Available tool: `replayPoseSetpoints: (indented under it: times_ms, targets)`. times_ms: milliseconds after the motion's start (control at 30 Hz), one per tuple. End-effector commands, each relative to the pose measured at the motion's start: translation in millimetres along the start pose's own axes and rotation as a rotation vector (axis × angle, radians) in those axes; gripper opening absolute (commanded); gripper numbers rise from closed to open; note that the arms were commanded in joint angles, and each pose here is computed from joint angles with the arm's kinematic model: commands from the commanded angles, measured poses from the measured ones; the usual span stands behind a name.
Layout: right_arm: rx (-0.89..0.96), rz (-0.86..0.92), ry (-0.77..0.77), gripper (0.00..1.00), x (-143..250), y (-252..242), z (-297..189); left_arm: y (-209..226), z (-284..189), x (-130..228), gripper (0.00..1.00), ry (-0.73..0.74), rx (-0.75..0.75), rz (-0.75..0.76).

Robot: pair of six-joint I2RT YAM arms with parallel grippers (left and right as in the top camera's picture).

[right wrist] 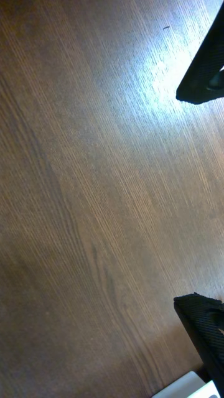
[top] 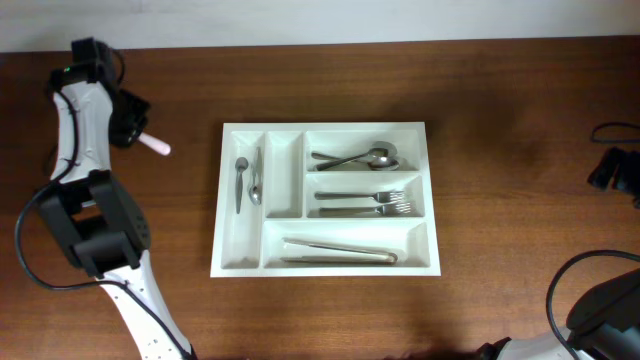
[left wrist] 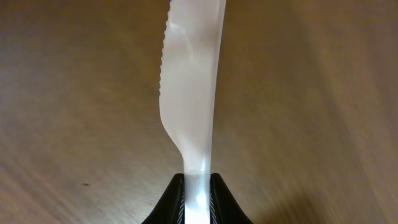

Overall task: Pack container
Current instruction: 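Close the left gripper on the knife and carry it toward the tray, then lower the knife blade-down into the narrow second compartment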

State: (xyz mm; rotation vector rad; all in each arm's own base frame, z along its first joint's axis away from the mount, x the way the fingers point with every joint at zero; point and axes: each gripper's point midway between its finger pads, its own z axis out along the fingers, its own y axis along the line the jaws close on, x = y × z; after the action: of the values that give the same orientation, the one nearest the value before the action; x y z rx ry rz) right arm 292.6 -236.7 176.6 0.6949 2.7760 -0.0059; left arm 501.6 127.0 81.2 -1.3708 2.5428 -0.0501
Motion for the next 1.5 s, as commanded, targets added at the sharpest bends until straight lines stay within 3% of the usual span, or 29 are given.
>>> replayPoseSetpoints:
  times_ms: [0, 167, 333, 567, 733, 1333, 1400, 1467]
  targets:
    - [0.003, 0.012, 0.011, 0.99, 1, -2, 3, -46, -42, 14, 0.02, -0.036, 0.127, 0.247]
    - [0.003, 0.011, 0.011, 0.99, 1, -2, 3, -111, -86, 78, 0.02, -0.014, 0.31, 0.583]
    - [0.003, 0.012, 0.011, 0.99, 1, -2, 3, -148, -107, 155, 0.02, 0.005, 0.36, 0.865]
    - [0.003, 0.012, 0.011, 0.99, 1, -2, 3, -159, -109, 234, 0.03, 0.071, 0.334, 1.035]
    - [0.003, 0.012, 0.011, 0.99, 1, -2, 4, -136, -100, 247, 0.02, 0.074, 0.177, 1.087]
    - [0.003, 0.012, 0.011, 0.99, 1, -2, 3, -88, -61, 263, 0.03, 0.23, 0.024, 1.003]
    - [0.003, 0.012, 0.011, 0.99, 1, -2, 3, -91, -61, 263, 0.07, 0.22, 0.035, 1.002]
    - [0.003, 0.012, 0.011, 0.99, 1, -2, 3, -97, -60, 261, 0.22, 0.202, 0.052, 1.001]
